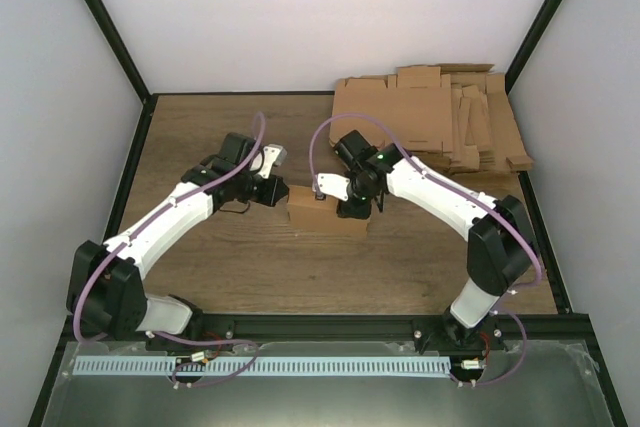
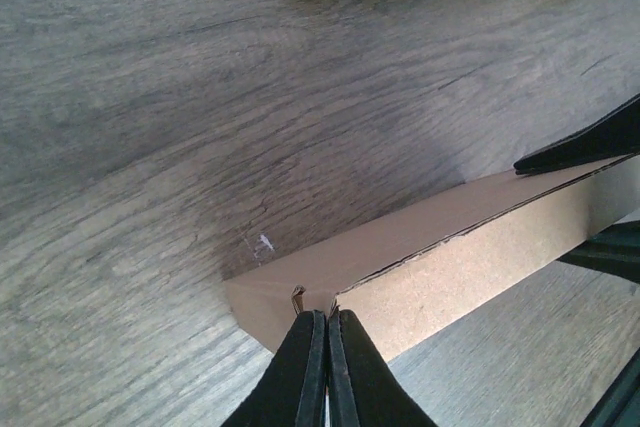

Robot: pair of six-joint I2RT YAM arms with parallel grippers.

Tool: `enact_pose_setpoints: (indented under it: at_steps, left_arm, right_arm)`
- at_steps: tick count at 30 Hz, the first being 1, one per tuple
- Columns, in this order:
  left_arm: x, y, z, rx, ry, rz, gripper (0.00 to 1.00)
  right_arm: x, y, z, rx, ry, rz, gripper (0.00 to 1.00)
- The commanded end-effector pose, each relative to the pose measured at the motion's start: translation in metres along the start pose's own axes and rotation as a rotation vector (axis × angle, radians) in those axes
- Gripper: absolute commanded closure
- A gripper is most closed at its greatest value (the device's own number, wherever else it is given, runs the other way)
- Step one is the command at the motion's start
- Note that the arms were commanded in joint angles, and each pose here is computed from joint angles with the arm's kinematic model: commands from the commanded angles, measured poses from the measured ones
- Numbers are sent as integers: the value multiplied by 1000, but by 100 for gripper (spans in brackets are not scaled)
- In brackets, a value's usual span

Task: Fold the paper box

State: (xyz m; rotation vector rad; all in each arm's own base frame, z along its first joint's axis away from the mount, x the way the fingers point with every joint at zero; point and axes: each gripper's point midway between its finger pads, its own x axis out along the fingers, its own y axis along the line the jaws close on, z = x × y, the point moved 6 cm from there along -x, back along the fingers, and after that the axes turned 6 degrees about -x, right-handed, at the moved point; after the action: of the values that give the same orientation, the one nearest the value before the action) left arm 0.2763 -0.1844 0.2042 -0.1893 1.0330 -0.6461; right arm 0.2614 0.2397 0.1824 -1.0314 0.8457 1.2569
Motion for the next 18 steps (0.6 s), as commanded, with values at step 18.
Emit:
enact_pose_setpoints:
  at_steps: [18]
  left_arm:
    - [4,-3,-16,-154,-7,3,96]
  right_arm:
    - [-32,-23,25,47,-74,-90,41]
